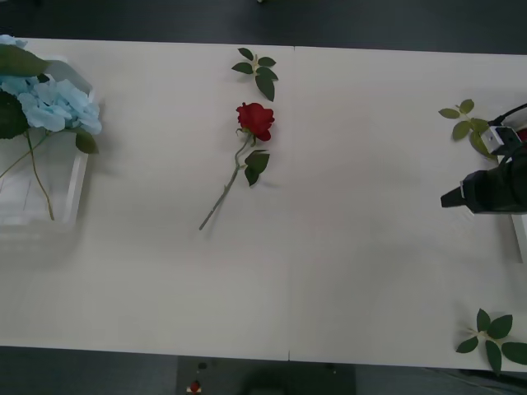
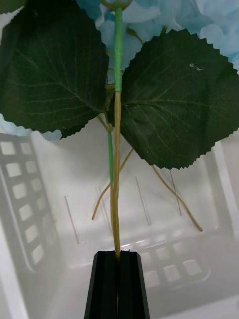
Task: Put the red flowers into the right box and the blue flowers into the left box
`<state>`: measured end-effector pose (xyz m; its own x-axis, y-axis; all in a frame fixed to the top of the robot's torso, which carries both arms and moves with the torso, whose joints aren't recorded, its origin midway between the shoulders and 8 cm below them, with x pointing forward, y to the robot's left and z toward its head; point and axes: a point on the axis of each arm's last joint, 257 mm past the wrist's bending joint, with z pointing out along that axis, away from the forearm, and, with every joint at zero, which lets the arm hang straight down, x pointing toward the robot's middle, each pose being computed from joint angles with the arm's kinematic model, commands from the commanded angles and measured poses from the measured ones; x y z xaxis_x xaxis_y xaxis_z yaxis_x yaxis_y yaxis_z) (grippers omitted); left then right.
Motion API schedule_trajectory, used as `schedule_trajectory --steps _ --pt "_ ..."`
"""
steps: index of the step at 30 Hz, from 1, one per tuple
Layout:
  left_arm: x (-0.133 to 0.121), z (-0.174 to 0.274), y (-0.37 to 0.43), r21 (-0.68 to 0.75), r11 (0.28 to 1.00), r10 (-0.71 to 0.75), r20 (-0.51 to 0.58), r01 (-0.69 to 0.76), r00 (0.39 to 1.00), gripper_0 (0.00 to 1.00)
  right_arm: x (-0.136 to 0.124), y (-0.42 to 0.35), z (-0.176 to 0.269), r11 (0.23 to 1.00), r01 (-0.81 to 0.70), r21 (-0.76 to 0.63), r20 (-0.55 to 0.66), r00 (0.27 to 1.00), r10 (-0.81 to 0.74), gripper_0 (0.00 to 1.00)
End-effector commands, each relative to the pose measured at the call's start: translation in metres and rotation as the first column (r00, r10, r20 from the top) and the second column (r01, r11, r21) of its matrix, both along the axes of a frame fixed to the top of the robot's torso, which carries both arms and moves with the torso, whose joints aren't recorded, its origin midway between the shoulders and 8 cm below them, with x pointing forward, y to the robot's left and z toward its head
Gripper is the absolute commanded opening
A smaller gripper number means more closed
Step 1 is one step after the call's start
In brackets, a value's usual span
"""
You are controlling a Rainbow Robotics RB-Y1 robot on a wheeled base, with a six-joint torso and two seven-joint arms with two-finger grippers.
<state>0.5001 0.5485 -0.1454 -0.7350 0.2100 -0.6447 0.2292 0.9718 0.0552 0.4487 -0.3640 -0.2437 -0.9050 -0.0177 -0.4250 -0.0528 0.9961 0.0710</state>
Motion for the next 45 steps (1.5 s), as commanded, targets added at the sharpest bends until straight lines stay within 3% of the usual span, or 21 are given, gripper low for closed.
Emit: schedule_trajectory --steps 1,4,10,16,18,23,25,29,30,33,40,41,42,44,45 --pt "0.01 -0.014 0.0 -0.012 1.0 0.016 0.03 -0.016 0.999 0.0 -0.009 -0.005 0.001 0.999 -0.008 -0.038 -0.074 0.997 0.005 1.0" --pt "0.019 -0.034 -0.009 -0.042 0.999 0.029 0.048 -0.027 0.998 0.0 -0.015 -0.004 0.003 0.997 -0.048 -0.054 -0.125 0.991 0.041 1.0" --pt "0.038 -0.065 -0.021 -0.053 0.997 0.058 0.107 -0.053 0.993 0.0 -0.006 0.003 0.012 0.997 -0.073 -0.029 -0.095 0.993 0.07 1.0" --pt "0.047 -0.083 -0.026 -0.057 0.995 0.086 0.149 -0.078 0.985 0.0 0.008 0.004 0.023 0.953 -0.283 -0.105 -0.026 0.959 0.282 1.0" --pt "0.047 -0.084 -0.026 -0.063 0.995 0.092 0.15 -0.083 0.984 0.0 0.014 0.0 0.029 0.896 -0.41 -0.173 -0.014 0.91 0.414 1.0" --pt "0.047 -0.083 -0.024 -0.093 0.991 0.115 0.153 -0.101 0.982 0.0 0.039 0.005 0.054 0.597 -0.707 -0.38 0.023 0.638 0.77 1.0" --pt "0.047 -0.086 -0.026 -0.136 0.984 0.138 0.154 -0.117 0.978 0.0 0.042 0.01 0.061 0.535 -0.743 -0.401 0.041 0.569 0.821 1.0" --pt "0.055 -0.1 -0.027 -0.151 0.98 0.162 0.208 -0.132 0.965 0.0 0.042 0.032 0.078 0.319 -0.824 -0.469 0.068 0.326 0.943 1.0" --pt "0.057 -0.102 -0.026 -0.135 0.982 0.157 0.218 -0.13 0.963 0.0 0.042 0.033 0.079 0.31 -0.827 -0.47 0.077 0.312 0.947 1.0" --pt "0.061 -0.108 -0.031 -0.121 0.984 0.159 0.242 -0.133 0.957 0.0 0.036 0.045 0.087 0.381 -0.838 -0.39 0.177 0.337 0.925 1.0" --pt "0.062 -0.108 -0.034 -0.114 0.986 0.15 0.246 -0.125 0.958 0.02 0.025 0.063 0.096 0.419 -0.86 -0.29 0.271 0.346 0.898 1.0" --pt "0.062 -0.108 -0.034 -0.115 0.985 0.151 0.246 -0.126 0.958 0.13 0.023 0.064 0.097 0.425 -0.862 -0.276 0.281 0.35 0.893 1.0" --pt "0.062 -0.108 -0.034 -0.115 0.985 0.151 0.246 -0.126 0.958 0.71 0.023 0.064 0.098 0.431 -0.863 -0.264 0.288 0.356 0.889 1.0" --pt "0.062 -0.108 -0.034 -0.113 0.986 0.149 0.246 -0.124 0.958 0.97 0.022 0.064 0.097 0.433 -0.864 -0.258 0.29 0.358 0.888 1.0" --pt "0.062 -0.109 -0.034 -0.111 0.986 0.147 0.245 -0.123 0.958 0.98 0.022 0.063 0.097 0.433 -0.864 -0.257 0.289 0.359 0.887 1.0"
